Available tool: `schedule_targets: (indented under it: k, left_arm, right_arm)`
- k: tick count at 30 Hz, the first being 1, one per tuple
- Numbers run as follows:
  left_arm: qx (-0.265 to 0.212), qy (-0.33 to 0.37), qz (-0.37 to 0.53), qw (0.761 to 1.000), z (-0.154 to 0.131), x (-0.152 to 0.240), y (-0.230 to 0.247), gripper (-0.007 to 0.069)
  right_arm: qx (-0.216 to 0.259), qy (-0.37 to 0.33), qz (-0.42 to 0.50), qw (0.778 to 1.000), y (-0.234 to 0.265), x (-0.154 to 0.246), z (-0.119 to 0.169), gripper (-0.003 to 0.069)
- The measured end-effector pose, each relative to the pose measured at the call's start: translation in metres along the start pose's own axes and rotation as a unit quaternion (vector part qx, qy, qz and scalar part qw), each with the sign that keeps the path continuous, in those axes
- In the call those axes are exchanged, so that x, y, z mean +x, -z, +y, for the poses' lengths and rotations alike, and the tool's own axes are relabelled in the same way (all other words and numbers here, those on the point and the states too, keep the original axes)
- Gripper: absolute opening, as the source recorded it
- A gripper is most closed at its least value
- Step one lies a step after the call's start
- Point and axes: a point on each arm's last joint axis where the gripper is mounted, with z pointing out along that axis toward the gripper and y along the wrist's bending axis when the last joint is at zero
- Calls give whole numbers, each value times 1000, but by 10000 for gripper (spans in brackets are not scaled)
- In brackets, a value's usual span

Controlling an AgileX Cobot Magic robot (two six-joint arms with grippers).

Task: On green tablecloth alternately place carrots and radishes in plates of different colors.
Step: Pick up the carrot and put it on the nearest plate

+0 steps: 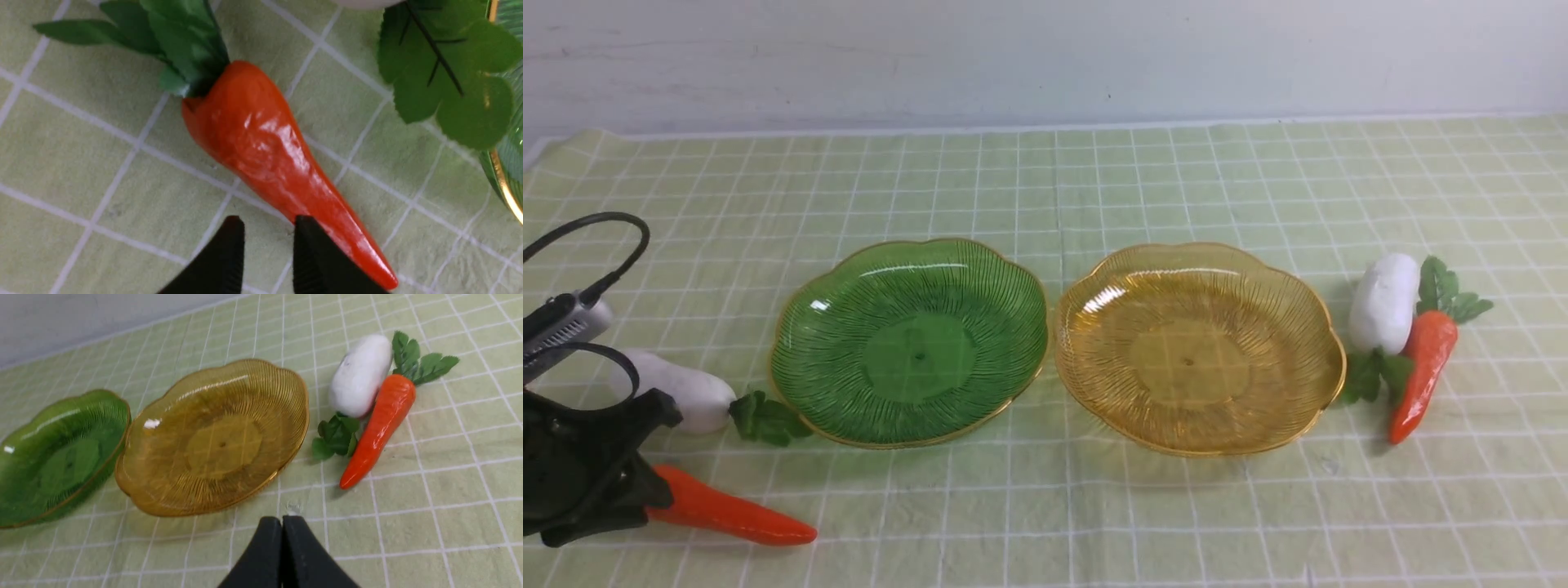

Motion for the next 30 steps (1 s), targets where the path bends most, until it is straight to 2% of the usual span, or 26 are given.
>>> schedule_targets:
  k: [3, 4, 6, 9, 14, 16, 19, 24, 26, 28, 29, 30]
  left_arm:
    - [0, -1, -9, 1000, 0, -3, -4, 314]
    - [-2, 1, -16, 1000, 0, -7, -7, 396]
    - [-4, 9, -20, 1000, 2, -10, -15, 498]
    - [-6, 26, -15, 1000, 4, -13, -28, 549]
    - [-14, 38, 0, 999, 8, -14, -42, 535]
    - [-14, 41, 5, 999, 9, -15, -47, 464]
    - [-19, 26, 21, 999, 9, -13, -45, 300]
    - [-10, -17, 23, 1000, -3, -17, -14, 300]
    - [10, -49, 7, 999, -15, -19, 13, 300]
    - [22, -71, -7, 997, -24, -20, 29, 300]
    - [43, -114, -33, 992, -36, -19, 47, 300]
    - [46, -121, -35, 991, -39, -19, 49, 300]
  right_arm:
    - [-9, 11, 33, 999, -7, -6, 2, -15]
    - [-14, 11, 49, 999, -12, -6, 2, -15]
    - [-21, 5, 60, 998, -16, -6, 3, -15]
    - [-28, -5, 66, 997, -20, -7, 4, -15]
    - [-29, -4, 89, 996, -23, -15, 6, -15]
    - [-17, 11, 112, 993, -26, -25, 5, -15]
    - [21, 19, 138, 990, -34, -43, 1, -15]
    - [94, 21, 170, 981, -61, -68, -14, -15]
    - [127, 17, 193, 973, -78, -74, -22, -15]
    - [140, 12, 201, 970, -86, -77, -26, -15]
    - [155, 1, 206, 966, -96, -82, -31, -15]
    - [162, -5, 214, 963, -103, -83, -34, -15]
